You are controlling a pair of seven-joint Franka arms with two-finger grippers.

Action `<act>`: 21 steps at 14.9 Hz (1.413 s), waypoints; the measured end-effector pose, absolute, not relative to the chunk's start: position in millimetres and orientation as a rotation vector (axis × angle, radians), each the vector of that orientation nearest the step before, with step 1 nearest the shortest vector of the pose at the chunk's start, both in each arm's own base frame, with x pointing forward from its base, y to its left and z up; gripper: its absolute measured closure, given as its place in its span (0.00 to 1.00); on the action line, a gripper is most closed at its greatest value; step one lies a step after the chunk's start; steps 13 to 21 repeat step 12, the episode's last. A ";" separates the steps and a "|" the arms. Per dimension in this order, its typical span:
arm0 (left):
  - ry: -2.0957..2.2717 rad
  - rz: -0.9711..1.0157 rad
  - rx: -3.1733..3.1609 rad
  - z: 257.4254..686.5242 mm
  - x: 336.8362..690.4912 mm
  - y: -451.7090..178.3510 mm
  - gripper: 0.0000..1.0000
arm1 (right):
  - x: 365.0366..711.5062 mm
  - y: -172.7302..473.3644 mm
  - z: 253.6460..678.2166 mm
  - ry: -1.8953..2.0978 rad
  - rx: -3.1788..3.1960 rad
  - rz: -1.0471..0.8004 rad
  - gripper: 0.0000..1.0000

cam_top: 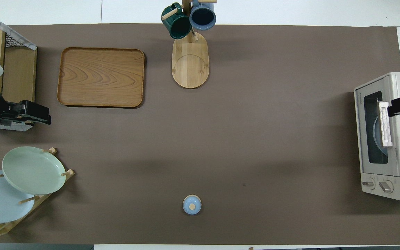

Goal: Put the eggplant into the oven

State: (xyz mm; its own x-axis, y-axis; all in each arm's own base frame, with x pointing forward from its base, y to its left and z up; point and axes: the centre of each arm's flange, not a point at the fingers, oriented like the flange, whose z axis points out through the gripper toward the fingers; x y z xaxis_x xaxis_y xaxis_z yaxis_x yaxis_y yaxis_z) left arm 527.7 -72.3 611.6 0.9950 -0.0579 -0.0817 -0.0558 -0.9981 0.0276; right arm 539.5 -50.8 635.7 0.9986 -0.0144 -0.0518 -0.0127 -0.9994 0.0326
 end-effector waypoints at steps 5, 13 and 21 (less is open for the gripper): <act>-0.089 -0.129 3.112 611.6 527.7 -72.2 0.00 | 539.6 -64.8 614.5 -0.060 3.110 -0.127 0.00; -0.089 -0.129 3.112 611.6 527.7 -72.2 0.00 | 539.9 -66.0 610.7 -0.063 3.110 -0.130 0.00; -0.089 -0.129 3.112 611.6 527.7 -72.2 0.00 | 539.9 -66.0 610.7 -0.063 3.110 -0.130 0.00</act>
